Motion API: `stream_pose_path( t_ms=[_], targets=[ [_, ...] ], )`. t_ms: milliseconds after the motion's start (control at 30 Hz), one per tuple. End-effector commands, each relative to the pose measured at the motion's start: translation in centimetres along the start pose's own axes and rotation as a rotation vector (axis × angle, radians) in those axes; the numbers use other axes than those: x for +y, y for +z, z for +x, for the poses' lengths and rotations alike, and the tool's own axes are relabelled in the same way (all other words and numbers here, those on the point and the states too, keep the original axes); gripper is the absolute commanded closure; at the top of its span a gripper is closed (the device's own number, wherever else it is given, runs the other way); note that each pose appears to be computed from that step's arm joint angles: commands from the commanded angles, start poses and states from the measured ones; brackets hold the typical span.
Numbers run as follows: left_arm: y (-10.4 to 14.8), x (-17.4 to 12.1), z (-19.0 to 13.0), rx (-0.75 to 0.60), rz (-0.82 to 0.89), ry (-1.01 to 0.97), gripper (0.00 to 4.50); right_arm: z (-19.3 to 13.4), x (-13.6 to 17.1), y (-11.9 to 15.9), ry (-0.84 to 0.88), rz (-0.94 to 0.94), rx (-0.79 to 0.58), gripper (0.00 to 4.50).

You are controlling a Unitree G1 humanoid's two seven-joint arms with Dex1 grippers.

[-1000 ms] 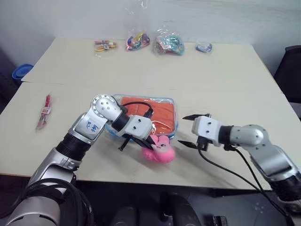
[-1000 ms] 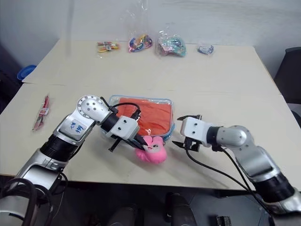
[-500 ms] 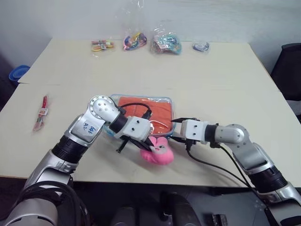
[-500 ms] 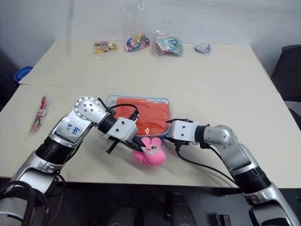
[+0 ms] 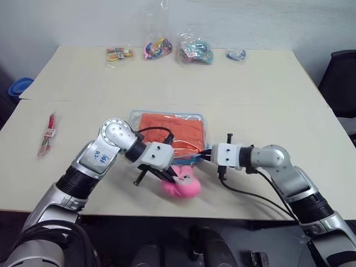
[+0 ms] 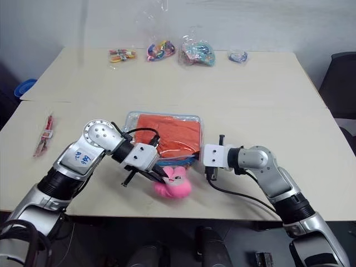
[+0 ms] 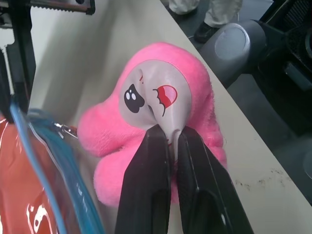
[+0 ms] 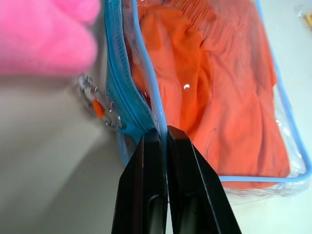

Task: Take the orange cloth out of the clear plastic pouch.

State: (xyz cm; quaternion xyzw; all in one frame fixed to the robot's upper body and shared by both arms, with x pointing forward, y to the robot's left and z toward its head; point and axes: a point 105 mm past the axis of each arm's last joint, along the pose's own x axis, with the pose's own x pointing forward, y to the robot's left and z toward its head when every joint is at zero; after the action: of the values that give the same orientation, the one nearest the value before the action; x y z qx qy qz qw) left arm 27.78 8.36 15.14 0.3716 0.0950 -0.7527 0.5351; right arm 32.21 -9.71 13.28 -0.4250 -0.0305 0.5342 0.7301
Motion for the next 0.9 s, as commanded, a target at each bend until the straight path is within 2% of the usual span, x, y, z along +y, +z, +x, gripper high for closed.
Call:
stream_pose_path(
  t_ms=[33,267,500,700,800,900],
  targets=[
    [-0.4,-0.2,-1.6,0.021,-0.010,0.068,4.50,-0.7,-0.9,0.2,-0.012,-0.066,0.003,4.45],
    [-1.9,-2.0,-5.5,0.046,-0.147,0.196,4.50,-1.4,-1.3,-0.4,0.009,-0.111,0.012,4.45],
    [-3.2,-3.1,-7.1,0.064,-0.243,0.313,4.50,-1.8,-1.2,-0.6,0.041,-0.124,0.009,4.45],
    [-7.5,-6.0,-13.7,0.216,-0.422,0.528,4.50,-3.0,-0.9,-1.0,0.077,-0.168,0.021,4.45],
    [-7.9,-6.9,-16.5,0.232,-0.489,0.616,4.50,-3.4,-1.0,-1.0,0.088,-0.176,0.012,4.45],
    [-7.6,-7.5,-17.9,0.207,-0.526,0.656,4.50,-3.5,-1.0,-1.0,0.106,-0.187,0.009,4.45]
  ],
)
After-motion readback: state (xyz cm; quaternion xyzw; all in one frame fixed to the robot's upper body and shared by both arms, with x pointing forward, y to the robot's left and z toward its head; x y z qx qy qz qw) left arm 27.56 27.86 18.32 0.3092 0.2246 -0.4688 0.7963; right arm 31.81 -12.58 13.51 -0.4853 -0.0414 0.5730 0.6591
